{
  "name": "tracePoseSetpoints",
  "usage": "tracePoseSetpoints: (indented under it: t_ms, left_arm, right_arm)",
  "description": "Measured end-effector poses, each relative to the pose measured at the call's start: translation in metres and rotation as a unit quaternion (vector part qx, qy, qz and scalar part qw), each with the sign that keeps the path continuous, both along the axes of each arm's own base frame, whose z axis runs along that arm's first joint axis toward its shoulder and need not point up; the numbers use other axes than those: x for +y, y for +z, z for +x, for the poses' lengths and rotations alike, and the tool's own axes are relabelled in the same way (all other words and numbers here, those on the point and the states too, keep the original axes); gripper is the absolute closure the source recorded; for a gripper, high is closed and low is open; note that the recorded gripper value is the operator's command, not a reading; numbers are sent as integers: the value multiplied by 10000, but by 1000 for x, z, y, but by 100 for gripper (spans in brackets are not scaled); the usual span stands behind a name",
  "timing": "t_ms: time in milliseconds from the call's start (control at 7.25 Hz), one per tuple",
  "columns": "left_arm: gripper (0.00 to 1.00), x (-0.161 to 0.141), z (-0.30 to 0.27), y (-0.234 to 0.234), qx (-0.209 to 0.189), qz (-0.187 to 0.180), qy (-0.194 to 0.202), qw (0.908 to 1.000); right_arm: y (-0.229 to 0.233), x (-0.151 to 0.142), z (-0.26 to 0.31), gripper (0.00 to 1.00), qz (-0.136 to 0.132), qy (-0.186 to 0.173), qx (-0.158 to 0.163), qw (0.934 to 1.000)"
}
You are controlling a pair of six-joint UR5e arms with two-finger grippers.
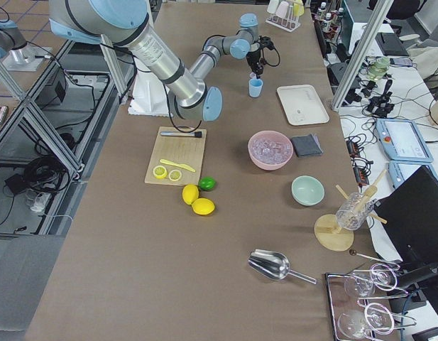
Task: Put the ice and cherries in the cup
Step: 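Open the right gripper to drop the ice into the cup, then withdraw the right arm while the left arm moves toward the cherries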
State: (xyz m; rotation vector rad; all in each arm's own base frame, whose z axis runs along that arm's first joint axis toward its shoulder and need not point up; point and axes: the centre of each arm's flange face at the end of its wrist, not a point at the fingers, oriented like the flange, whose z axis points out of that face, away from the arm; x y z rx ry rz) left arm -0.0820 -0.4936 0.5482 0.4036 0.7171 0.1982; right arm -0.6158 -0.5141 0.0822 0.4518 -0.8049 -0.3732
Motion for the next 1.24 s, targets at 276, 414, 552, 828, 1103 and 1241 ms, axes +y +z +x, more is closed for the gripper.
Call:
tracePoseSetpoints:
  t_ms: [276,414,552,828,1103,1241]
  left_arm:
    - [2,1,0,2,-1,-12,6,10000]
    - [2,1,1,2,-1,-11,10,10000]
    - [2,1,1,-1,-1,10,11,10000]
    - [2,1,1,-6,1,50,5,10000]
    - [3,-12,15,-23,81,8,-51,10000]
    - [3,-31,42,-45,181,-16,-18,9998]
  right_arm:
    - [1,0,-2,49,8,1,-17,10000]
    - [3,-1,-3,19,15,7,-19,10000]
    - [5,-2,-5,10,37,11,-15,10000]
    - [8,-4,-7,1,85,18,-8,10000]
    - [3,-18,14,1,58,36,-164,9998]
    - [14,-42,61,1,-148,-55,-381,9991]
